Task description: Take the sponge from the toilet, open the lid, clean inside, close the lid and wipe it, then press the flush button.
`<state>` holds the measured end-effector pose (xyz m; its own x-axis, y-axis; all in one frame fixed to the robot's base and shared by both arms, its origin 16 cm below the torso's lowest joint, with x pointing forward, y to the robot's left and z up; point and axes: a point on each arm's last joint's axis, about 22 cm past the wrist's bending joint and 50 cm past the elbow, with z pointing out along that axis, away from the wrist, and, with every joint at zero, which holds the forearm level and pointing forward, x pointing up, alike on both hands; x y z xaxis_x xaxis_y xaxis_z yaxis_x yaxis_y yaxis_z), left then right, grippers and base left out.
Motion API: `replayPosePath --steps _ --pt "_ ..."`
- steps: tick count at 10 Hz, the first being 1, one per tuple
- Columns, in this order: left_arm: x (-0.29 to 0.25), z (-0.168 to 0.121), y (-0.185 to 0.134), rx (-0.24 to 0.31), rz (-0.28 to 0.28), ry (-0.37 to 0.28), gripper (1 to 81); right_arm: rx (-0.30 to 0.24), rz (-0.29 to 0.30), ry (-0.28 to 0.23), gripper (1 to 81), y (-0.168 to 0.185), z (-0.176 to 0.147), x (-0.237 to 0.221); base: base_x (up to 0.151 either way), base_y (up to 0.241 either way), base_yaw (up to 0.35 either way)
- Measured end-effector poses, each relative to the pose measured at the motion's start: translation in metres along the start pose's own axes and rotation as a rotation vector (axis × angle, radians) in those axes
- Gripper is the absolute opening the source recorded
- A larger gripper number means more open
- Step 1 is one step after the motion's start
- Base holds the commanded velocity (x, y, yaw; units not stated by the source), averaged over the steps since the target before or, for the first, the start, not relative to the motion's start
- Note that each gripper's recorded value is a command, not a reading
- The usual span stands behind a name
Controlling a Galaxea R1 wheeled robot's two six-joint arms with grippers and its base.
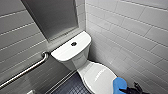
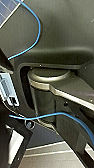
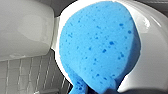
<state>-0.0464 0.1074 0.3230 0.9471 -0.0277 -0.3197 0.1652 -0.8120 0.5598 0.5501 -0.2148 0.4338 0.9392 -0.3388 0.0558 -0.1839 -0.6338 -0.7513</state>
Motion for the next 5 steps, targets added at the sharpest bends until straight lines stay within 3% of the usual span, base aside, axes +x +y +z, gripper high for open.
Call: replayPosePath --steps 2,5 --pt "0.001 0.0 0.0 0.001 0.0 0.002 81.1 0.043 -0.071 -0.058 1.0 -0.033 0.042 0.017 0.0 0.0 0.0" --pt "0.008 0.0 -0.003 0.005 0.005 0.009 81.1 0.02 -0.13 -0.097 1.0 -0.042 0.084 0.044 0.0 0.0 0.0"
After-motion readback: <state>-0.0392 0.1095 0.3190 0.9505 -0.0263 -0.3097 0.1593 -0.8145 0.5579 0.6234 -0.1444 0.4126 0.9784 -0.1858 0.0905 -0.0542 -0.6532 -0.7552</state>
